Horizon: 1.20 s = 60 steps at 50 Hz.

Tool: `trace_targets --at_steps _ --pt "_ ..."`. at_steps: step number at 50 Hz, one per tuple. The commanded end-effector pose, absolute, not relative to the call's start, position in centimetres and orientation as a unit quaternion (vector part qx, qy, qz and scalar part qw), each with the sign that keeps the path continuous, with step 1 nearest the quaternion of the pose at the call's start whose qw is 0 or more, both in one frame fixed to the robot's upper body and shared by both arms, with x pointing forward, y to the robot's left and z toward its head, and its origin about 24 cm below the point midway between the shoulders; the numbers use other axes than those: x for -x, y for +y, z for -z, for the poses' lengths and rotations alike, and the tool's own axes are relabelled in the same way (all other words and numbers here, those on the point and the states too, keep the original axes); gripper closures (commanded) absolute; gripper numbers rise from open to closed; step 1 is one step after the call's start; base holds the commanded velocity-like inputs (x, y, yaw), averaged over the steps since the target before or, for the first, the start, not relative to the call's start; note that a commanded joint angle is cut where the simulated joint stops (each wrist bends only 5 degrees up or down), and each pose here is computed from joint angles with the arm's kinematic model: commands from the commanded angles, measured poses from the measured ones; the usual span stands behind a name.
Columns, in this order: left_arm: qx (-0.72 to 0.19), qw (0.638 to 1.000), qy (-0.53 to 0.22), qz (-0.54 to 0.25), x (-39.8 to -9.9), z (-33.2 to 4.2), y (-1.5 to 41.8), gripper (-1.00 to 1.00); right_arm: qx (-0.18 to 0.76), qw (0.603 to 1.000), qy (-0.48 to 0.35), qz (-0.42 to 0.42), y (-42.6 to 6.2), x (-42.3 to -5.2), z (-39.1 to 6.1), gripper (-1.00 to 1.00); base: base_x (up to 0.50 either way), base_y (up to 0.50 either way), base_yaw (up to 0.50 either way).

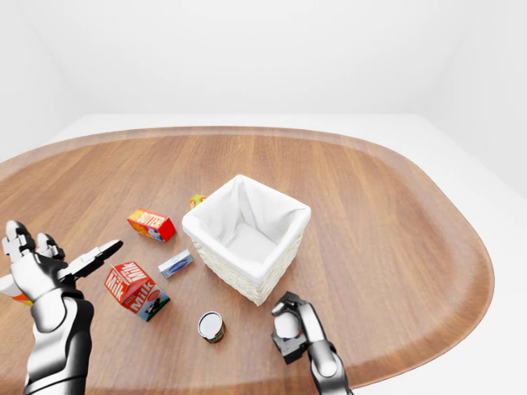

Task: Pick up the alphabet soup, and put it in the basket.

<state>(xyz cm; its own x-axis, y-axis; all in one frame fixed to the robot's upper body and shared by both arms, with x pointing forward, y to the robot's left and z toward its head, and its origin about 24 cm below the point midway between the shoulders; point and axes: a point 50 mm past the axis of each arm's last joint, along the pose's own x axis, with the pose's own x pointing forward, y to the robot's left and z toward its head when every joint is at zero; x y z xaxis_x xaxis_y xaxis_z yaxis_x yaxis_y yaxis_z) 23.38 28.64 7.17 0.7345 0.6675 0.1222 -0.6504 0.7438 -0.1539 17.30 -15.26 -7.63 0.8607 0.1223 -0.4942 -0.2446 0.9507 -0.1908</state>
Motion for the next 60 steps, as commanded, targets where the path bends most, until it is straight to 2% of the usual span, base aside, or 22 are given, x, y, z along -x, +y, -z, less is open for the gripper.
trace_targets --at_steps 1,7,8,15,36,46,52,60 --pt "0.050 0.929 -0.093 -0.354 -23.2 -7.5 28.6 -1.00 0.133 0.953 0.257 -0.087 -15.8 -16.0 7.9 1.00 0.00 0.00 0.00" --pt "0.050 0.929 -0.093 -0.354 -23.2 -7.5 28.6 -1.00 0.132 0.959 0.237 -0.087 -15.8 -15.6 6.8 1.00 0.00 0.00 0.00" --pt "0.050 0.930 -0.089 -0.354 -23.3 -7.3 28.6 -1.00 0.135 0.964 0.210 -0.088 -15.7 -15.3 5.4 1.00 0.00 0.00 0.00" --pt "0.050 0.931 -0.079 -0.354 -23.5 -6.9 28.6 -1.00 0.147 0.971 0.168 -0.089 -15.4 -14.8 3.2 1.00 0.00 0.00 0.00" --pt "0.047 0.930 -0.087 -0.354 -23.3 -7.3 28.6 -1.00 0.153 0.981 0.077 -0.088 -15.5 -14.0 -2.0 1.00 0.00 0.00 0.00" --pt "0.047 0.931 -0.078 -0.354 -23.5 -6.9 28.6 -1.00 0.154 0.982 0.057 -0.089 -15.5 -13.7 -3.2 1.00 0.00 0.00 0.00" --pt "0.047 0.931 -0.083 -0.353 -23.3 -7.1 28.5 -1.00 0.162 0.982 0.010 -0.091 -15.3 -13.5 -5.8 1.00 0.00 0.00 0.00" --pt "0.046 0.930 -0.086 -0.354 -23.2 -7.2 28.5 -1.00 0.166 0.982 0.005 -0.092 -15.1 -13.6 -6.7 1.00 0.00 0.00 0.00"
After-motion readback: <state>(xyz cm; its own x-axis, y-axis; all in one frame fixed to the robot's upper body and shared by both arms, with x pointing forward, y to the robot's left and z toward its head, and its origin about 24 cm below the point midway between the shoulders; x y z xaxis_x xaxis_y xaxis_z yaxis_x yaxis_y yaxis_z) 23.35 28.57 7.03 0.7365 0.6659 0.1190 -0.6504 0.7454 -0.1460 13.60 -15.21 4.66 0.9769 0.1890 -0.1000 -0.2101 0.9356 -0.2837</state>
